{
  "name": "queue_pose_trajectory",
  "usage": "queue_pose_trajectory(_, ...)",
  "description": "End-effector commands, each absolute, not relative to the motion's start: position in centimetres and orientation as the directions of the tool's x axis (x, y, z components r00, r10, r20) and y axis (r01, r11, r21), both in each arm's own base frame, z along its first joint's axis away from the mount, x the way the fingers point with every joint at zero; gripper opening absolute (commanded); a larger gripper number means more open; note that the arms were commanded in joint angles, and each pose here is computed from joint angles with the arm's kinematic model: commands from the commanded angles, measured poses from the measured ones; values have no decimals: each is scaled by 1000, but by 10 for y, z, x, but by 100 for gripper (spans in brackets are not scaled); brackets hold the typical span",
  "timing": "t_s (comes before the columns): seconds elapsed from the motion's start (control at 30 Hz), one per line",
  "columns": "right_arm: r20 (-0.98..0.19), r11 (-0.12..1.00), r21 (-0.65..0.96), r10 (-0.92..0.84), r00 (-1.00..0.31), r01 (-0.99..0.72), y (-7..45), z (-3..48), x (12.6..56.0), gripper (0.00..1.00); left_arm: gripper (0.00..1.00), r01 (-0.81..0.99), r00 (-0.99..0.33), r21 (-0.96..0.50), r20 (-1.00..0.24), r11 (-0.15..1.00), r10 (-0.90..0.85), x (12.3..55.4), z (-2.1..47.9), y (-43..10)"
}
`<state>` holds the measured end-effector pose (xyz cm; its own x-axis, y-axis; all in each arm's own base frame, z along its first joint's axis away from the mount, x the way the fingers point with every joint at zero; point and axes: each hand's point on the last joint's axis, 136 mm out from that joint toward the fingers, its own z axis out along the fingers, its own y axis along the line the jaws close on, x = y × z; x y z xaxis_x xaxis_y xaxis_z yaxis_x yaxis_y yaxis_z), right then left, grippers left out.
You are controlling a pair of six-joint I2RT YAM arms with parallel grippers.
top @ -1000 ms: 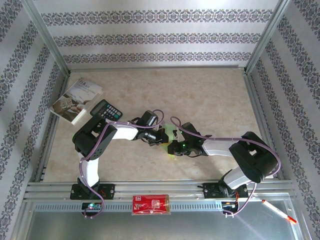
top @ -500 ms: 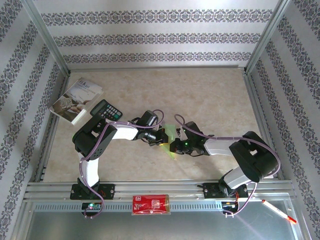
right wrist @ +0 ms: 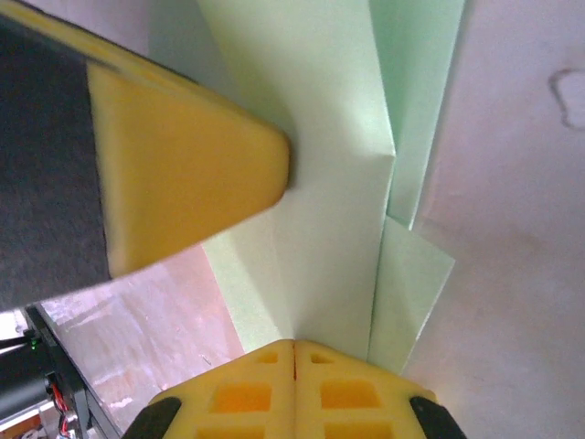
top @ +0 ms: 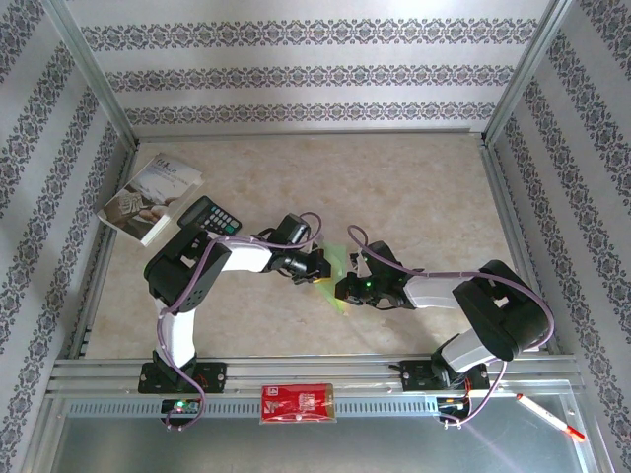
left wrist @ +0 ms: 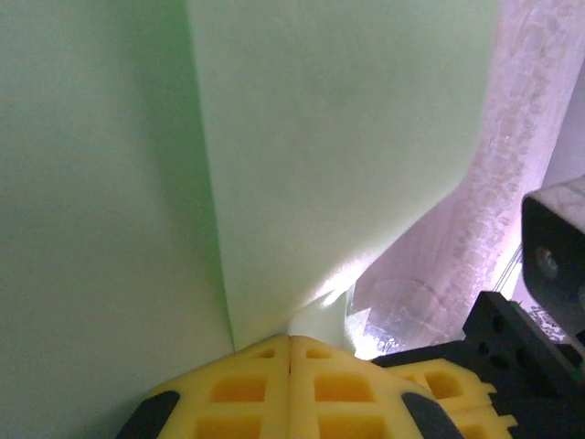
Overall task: Fold a paper plane with a square sheet of paper (pick it up from the middle)
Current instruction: Fourth fold the wing at the center of the table.
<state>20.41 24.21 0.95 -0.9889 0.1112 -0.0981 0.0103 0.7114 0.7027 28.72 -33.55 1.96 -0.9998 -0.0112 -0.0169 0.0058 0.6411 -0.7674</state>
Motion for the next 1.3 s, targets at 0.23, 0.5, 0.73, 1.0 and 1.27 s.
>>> queue_pose_trajectory(0.23, 94, 901, 391, 162, -982, 186, 173, -54, 139, 0, 4, -96, -984, -722, -34, 685, -173, 343, -5, -297)
queue_pose_trajectory(0.5, 94, 910, 376, 149, -984, 174, 169, -53, 136, 0, 4, -118, -973, -719, -55, 685, -225, 376, -4, -281)
queue_pose_trajectory(0.73, 86, 912, 375, 144, -986, 166, 166, -49, 136, 0, 4, -147, -957, -701, -77, 698, -279, 407, -6, -261)
queue_pose_trajectory(1.0, 68, 906, 405, 107, -992, 125, 172, -42, 139, 0, 13, -151, -940, -716, -109, 681, -324, 434, 8, -248)
queue_pose_trajectory(1.27, 53, 897, 428, 100, -994, 113, 177, -37, 148, 0, 17, -76, -953, -784, -125, 616, -276, 366, 50, -277)
